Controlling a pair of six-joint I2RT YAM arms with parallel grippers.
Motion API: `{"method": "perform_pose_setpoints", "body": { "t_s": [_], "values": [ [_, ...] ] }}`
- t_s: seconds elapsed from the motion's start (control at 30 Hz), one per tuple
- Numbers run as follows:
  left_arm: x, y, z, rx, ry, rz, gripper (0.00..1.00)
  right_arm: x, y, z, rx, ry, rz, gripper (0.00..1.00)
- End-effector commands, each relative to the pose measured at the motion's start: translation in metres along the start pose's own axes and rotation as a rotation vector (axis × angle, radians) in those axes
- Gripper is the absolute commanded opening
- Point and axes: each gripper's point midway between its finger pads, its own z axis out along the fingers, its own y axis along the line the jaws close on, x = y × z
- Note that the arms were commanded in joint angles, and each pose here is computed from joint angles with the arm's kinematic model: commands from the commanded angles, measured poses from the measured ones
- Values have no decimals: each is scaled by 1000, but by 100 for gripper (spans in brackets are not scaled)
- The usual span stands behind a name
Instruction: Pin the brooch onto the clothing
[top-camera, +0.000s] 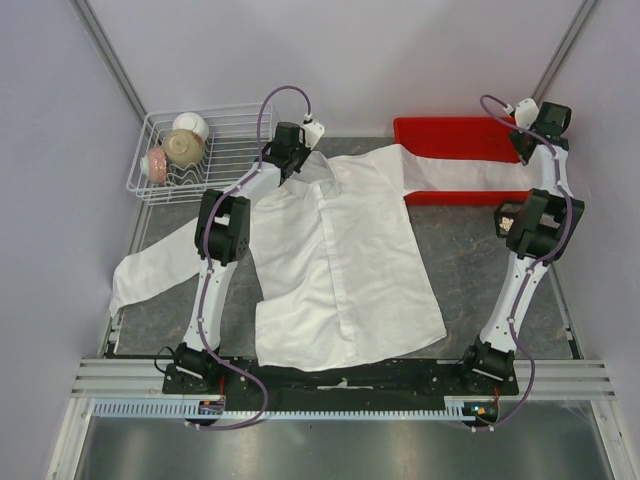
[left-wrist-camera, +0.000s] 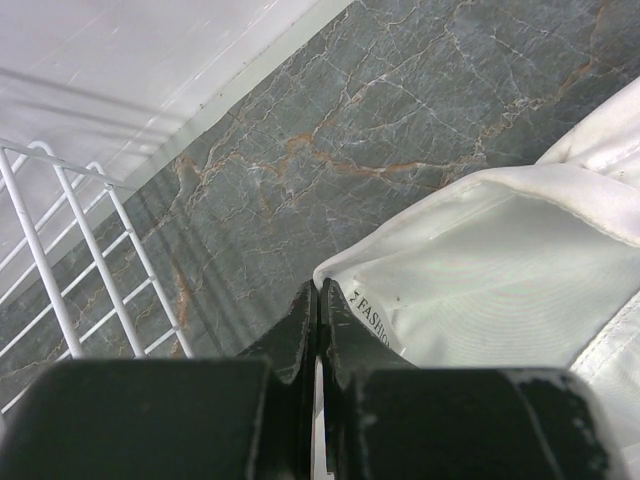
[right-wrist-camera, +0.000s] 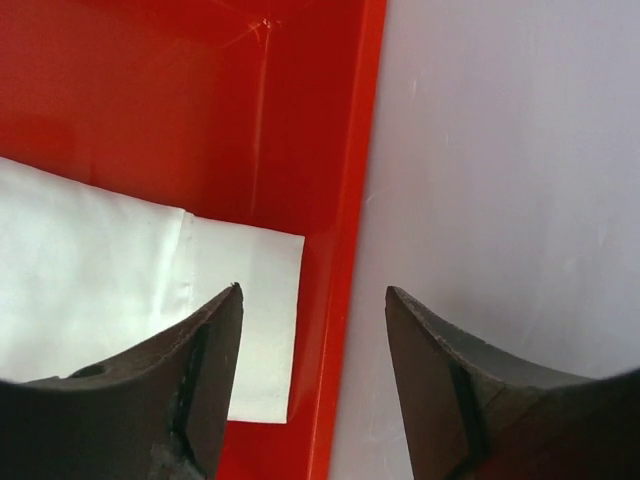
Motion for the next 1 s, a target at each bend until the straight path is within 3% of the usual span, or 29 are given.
{"method": "perform_pose_setpoints", "body": {
  "t_s": [0.0,0.27,0.43,0.63,0.8,0.87,0.9,0.93,0.97],
  "values": [
    [-33,17,-9,-34,-79,-24,2,-28,-20,-20,79,-49,19,71],
    [-62,33,-9,-93,-149,-41,2,-65,-14,-56,33,-137,91,89],
    [-94,36,-26,-66,-218,-66,3,-92,5,-98,-118,-214,131,97],
    [-148,30,-88,82,-315,-66,64,-124,64,-170,-431,-317,116,98],
    [-155,33,-176,191,-301,-80,70,-128,128,-236,-659,-338,30,98],
    [-116,7,-196,343,-223,-114,68,-114,175,-260,-807,-299,-5,98],
    [-118,22,-229,345,-250,-126,67,-109,186,-279,-847,-291,-38,98],
    [-101,7,-243,441,-227,-132,65,-95,218,-288,-919,-248,-63,98],
    [-70,-6,-251,494,-163,-144,63,-89,233,-299,-968,-242,-72,98]
  ]
}}
